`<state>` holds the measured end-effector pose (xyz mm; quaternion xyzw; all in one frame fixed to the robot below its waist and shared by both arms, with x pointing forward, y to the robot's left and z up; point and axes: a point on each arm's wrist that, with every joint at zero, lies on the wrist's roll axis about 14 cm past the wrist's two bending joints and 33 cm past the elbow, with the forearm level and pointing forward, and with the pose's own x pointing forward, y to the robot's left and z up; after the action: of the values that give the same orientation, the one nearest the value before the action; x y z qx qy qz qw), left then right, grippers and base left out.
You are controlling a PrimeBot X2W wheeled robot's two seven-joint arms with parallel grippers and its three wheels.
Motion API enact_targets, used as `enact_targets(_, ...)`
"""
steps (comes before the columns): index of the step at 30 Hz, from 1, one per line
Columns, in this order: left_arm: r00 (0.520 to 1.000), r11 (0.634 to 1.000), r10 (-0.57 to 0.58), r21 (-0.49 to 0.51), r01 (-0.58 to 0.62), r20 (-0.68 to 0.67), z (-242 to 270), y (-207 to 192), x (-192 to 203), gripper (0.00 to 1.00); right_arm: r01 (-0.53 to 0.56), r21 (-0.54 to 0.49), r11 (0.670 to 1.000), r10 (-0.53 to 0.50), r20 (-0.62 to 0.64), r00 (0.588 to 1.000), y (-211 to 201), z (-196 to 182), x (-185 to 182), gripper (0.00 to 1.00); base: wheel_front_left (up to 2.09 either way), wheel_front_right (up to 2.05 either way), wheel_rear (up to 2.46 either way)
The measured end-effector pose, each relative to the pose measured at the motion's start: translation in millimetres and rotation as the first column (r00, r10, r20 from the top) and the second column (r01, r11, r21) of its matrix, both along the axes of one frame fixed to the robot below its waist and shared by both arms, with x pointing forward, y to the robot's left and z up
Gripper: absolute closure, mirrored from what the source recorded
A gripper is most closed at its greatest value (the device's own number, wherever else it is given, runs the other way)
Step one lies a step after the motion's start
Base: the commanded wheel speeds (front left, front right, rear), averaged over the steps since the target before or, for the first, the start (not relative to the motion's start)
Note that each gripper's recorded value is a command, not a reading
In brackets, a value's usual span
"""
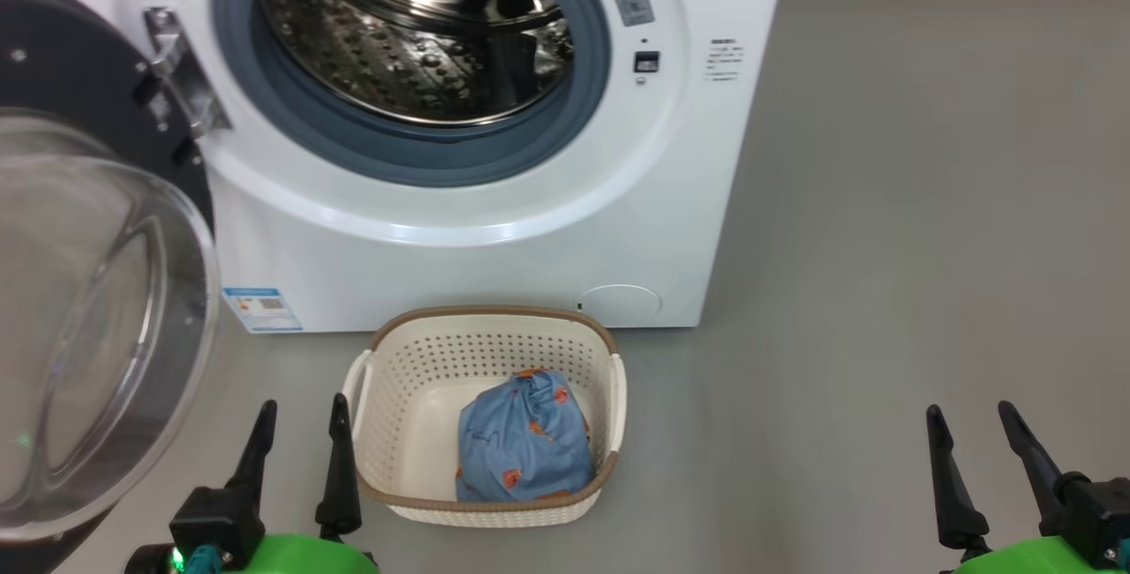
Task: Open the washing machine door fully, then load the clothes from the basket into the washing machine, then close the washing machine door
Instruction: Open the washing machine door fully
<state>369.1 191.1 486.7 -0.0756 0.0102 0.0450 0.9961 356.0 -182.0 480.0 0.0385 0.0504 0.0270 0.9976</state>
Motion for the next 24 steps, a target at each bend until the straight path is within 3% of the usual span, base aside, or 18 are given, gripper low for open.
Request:
enact_targets(9,0.998,0.998,-0.059,0.008,0.059,-0.038,-14,-19,8,0.00,0.036,-0.026,0.999,-0.036,0.012,0.999,-12,9,-10,0.00,0.00,0.00,0.00)
enact_targets(24,0.997,0.998,-0.057,0.021,0.058,-0.042,-16,-19,4,0.00,0.047,-0.014,0.999,-0.047,0.029,0.998,-15,15,-15,0.00,0.00,0.00,0.00)
